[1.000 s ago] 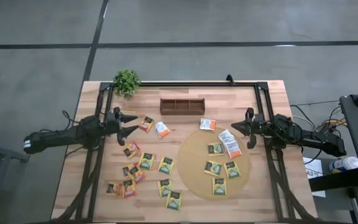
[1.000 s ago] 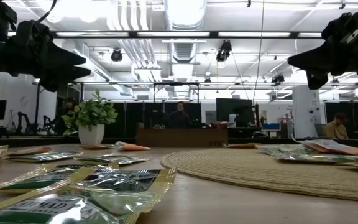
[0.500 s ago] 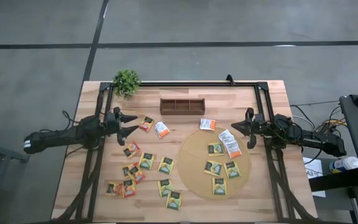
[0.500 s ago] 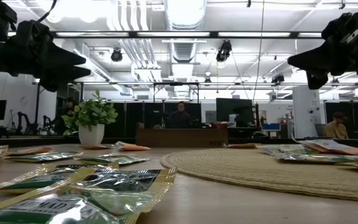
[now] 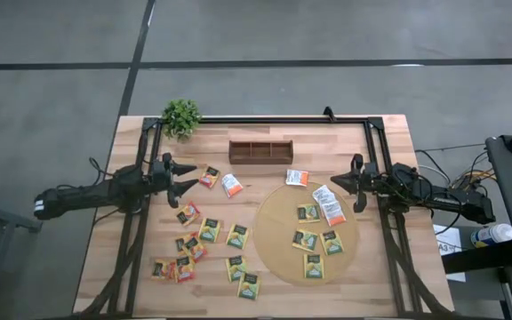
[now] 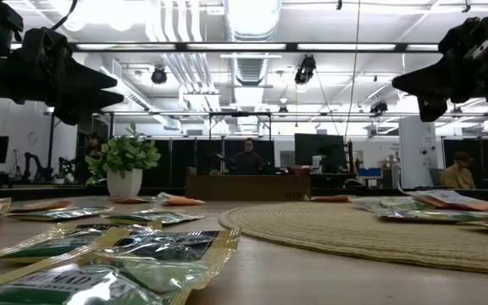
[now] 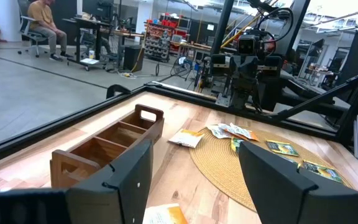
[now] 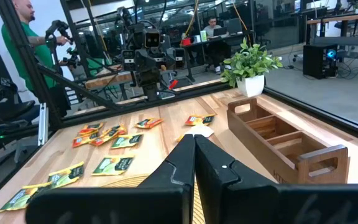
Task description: Pick & Place Tea
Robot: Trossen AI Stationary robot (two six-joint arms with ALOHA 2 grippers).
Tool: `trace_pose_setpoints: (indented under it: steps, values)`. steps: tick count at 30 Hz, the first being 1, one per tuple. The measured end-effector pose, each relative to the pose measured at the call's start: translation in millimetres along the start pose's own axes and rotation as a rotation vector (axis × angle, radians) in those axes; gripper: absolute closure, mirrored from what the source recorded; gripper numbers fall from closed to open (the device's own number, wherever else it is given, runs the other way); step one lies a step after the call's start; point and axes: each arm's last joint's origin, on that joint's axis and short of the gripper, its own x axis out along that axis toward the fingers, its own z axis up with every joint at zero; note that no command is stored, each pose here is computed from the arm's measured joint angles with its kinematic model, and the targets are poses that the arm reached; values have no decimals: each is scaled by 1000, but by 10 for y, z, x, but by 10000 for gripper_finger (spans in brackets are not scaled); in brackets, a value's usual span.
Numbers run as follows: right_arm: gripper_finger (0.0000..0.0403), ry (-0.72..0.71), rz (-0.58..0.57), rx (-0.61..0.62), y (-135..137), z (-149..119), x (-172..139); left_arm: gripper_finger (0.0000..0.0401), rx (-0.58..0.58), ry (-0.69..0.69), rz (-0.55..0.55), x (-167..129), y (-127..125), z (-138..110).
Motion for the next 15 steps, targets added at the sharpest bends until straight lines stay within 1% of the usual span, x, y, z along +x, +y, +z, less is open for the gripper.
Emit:
trace_pose_setpoints:
  steps: [3,4,5,8,9,12,15]
  values:
    - [394,-2,1,2,1,3,0,168,0,0,0,0,0,0]
    - [394,-12,3,21,3,12,0,168,0,0,0,0,0,0]
    - [394,-34,9,72,8,34,-1,168,0,0,0,0,0,0]
    - [394,-136,46,284,30,136,-11,168,0,-1,0,0,0,0]
    - [394,-172,41,354,30,166,-15,168,0,0,0,0,0,0]
    - [394,-300,-36,602,2,233,-32,168,0,-1,0,0,0,1]
    - [394,-458,-100,866,-31,293,-60,168,0,-1,0,0,0,0]
